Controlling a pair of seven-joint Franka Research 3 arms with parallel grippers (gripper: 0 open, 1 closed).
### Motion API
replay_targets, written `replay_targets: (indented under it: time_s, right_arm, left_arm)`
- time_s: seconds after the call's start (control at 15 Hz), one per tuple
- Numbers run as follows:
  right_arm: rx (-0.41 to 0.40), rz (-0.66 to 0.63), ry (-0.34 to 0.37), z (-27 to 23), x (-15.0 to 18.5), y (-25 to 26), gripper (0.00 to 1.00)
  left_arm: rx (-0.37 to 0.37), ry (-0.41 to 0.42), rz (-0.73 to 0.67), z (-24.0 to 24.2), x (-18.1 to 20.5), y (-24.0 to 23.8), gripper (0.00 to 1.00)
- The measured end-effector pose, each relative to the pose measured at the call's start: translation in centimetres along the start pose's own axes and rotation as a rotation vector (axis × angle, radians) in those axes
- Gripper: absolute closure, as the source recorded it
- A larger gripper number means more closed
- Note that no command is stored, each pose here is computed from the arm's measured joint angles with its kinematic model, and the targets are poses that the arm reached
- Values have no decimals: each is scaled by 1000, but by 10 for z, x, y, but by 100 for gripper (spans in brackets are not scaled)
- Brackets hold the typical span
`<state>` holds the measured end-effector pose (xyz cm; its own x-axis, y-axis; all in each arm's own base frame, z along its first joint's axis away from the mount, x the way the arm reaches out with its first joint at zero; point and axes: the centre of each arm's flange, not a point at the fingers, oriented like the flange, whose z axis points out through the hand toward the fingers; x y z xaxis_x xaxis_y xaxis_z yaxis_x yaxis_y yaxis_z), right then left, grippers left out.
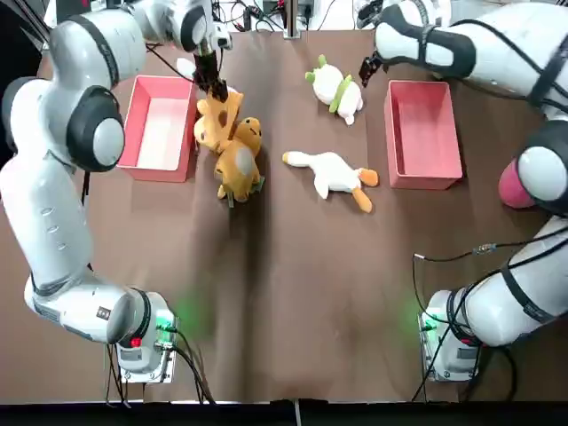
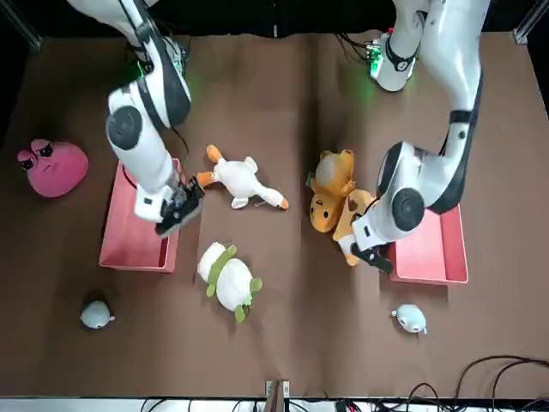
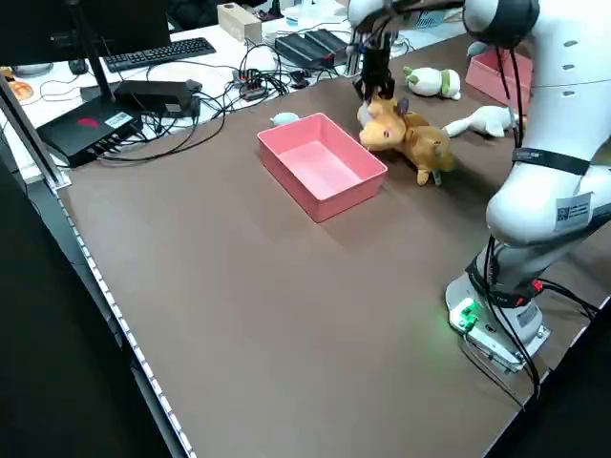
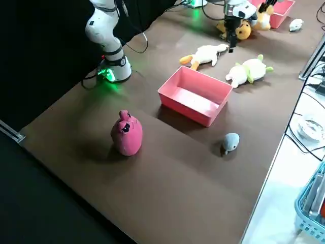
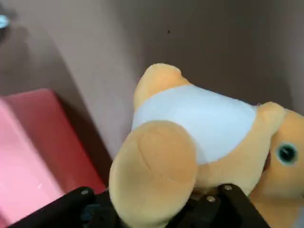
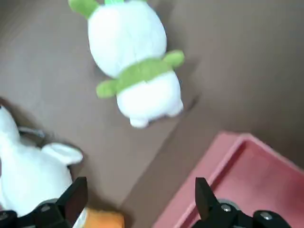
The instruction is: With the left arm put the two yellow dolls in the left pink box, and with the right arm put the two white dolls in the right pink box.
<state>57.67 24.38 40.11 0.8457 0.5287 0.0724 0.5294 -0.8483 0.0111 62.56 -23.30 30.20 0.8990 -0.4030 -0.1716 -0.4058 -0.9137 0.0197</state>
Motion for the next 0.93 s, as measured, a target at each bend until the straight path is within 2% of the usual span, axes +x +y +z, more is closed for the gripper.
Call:
replay_targets:
  time_s: [0.07,0.13,0.2,0.47,0.6,0.73,0.93]
  right_arm:
    - [-2,-20,21,7,11,-3,0]
    - [-7,-60,62,11,42,1,0]
    - [-10,-68,81,13,59,6,0]
    - [-14,-84,136,60,107,11,0]
    - [-14,-98,150,95,115,9,0]
    - [-16,-117,162,126,117,8,0]
    - [-15,-145,144,153,114,10,0]
  left_arm:
    - [1,2,-4,-19,-5,-1,98]
    - [3,1,-23,-61,-21,-10,98]
    - [3,1,-35,-82,-30,-17,98]
    - [4,-46,-103,-136,-68,-53,100]
    - [12,-104,-182,-137,-89,-100,99]
    - [-18,-169,-241,-121,-111,-164,96]
    - [-92,-247,-178,-72,-132,-231,100]
